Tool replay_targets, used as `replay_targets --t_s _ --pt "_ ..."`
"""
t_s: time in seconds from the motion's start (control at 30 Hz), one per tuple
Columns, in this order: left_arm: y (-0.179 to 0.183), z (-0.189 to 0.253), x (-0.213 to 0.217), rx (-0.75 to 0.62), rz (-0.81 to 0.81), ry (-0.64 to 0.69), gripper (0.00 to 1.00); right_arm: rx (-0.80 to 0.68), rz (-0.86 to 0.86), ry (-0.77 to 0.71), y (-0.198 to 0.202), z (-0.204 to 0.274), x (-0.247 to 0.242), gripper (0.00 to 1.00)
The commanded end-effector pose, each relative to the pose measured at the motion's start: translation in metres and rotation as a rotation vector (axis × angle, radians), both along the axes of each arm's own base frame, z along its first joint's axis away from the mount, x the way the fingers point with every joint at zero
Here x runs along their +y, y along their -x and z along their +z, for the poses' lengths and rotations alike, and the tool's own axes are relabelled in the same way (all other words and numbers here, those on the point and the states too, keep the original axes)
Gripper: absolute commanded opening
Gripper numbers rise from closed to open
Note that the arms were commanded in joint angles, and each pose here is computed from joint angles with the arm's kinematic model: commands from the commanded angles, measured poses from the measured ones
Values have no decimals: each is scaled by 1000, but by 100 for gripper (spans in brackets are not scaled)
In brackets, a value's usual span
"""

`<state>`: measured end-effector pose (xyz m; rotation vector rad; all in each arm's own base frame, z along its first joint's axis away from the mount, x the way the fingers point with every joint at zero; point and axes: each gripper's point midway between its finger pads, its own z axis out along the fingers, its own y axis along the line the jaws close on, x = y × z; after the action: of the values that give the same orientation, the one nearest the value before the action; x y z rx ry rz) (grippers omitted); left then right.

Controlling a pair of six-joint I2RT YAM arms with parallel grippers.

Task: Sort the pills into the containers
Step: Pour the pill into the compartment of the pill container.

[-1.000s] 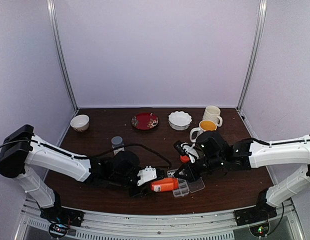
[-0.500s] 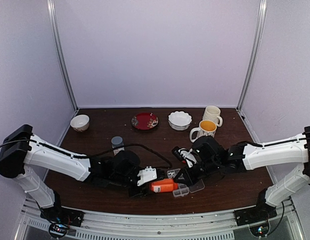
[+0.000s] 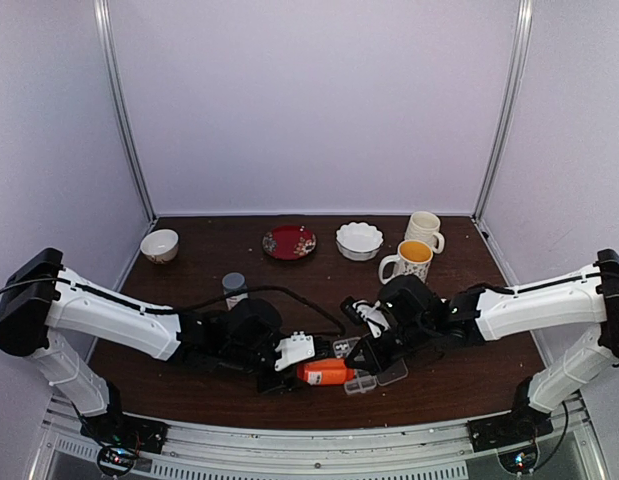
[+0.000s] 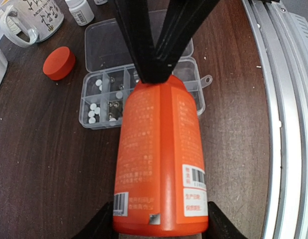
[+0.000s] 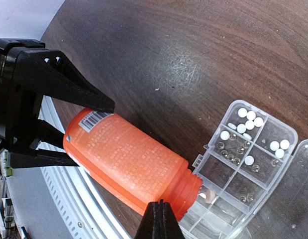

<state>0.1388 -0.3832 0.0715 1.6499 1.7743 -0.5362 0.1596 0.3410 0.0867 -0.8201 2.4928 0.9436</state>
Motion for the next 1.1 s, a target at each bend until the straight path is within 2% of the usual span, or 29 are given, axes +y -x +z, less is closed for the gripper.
replay_targets --t_s 0.0,0.5,0.73,1.07 --pt "-5 30 -19 -43 -16 98 0 -23 -16 -6 1 7 -5 0" --pt "-5 27 -18 -40 -6 99 0 -76 -13 -84 2 37 -6 0" --pt "-5 26 -19 -39 -9 103 0 1 -7 93 2 -16 -12 0" --pt "-5 26 -19 -37 -7 105 0 -97 -20 -5 -4 30 -11 0"
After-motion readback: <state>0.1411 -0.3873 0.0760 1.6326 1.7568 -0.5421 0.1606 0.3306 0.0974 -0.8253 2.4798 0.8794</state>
